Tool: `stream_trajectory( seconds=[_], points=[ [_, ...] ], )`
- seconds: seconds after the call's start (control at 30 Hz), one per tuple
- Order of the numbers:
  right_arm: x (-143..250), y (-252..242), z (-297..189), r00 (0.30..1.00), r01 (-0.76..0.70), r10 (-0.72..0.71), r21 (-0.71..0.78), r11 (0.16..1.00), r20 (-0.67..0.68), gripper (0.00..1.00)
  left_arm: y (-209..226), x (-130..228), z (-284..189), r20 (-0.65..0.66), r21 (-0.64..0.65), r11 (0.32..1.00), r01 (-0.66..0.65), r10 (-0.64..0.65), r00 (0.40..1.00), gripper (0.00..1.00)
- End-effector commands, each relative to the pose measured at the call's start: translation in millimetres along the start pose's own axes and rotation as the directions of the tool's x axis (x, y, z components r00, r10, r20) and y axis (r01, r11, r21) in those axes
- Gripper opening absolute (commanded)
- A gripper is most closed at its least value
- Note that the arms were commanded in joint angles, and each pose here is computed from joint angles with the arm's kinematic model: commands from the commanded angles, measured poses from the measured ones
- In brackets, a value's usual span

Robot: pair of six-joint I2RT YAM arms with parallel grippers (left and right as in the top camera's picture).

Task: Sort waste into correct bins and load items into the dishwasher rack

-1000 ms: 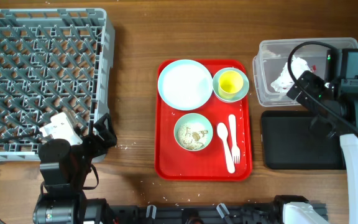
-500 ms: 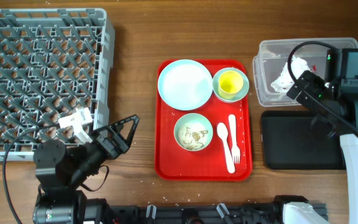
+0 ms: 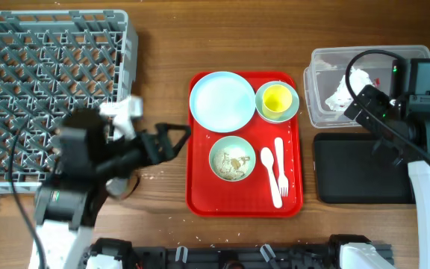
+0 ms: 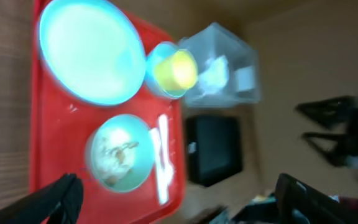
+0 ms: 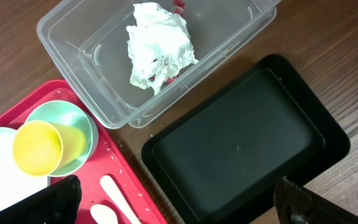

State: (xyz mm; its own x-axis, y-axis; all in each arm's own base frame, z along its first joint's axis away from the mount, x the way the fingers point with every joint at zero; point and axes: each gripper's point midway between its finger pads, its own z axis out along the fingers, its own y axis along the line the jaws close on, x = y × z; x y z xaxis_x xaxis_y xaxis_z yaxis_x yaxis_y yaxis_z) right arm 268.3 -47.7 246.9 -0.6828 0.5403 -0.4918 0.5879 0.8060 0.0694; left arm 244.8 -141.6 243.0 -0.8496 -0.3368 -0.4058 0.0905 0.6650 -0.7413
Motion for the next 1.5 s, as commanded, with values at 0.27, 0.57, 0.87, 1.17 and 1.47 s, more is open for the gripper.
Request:
stream_trajectory(
  seconds=[0.27,0.57,0.87,1.17,1.47],
  points=[
    [-0.8,-5.4,-0.6,1.000,-0.020,0.020,0.020,1.000,0.017,1.00,-20.2,-65.6,81.0,0.049,-0.292,0.924,-0.246,0.271,0.961,1.00],
    [-0.8,-5.4,-0.6,1.000,-0.021,0.020,0.020,1.000,0.017,1.00,-25.0,-23.5,120.0,-0.167,-0.124,0.966,-0.226,0.205,0.964,1.00],
    [-0.8,-5.4,-0.6,1.000,-0.021,0.020,0.020,1.000,0.017,1.00,-29.3,57.4,130.8,-0.414,-0.088,0.926,-0.368,0.302,0.859,0.83],
    [-0.8,-5.4,-0.6,1.000,-0.020,0.020,0.020,1.000,0.017,1.00,-23.8,99.5,156.6,-0.464,-0.187,0.848,-0.495,0.368,0.806,0.76],
    [-0.8,-5.4,-0.6,1.000,-0.020,0.020,0.020,1.000,0.017,1.00,-12.1,70.0,147.9,-0.379,-0.308,0.828,-0.469,0.345,0.859,0.70]
  ],
)
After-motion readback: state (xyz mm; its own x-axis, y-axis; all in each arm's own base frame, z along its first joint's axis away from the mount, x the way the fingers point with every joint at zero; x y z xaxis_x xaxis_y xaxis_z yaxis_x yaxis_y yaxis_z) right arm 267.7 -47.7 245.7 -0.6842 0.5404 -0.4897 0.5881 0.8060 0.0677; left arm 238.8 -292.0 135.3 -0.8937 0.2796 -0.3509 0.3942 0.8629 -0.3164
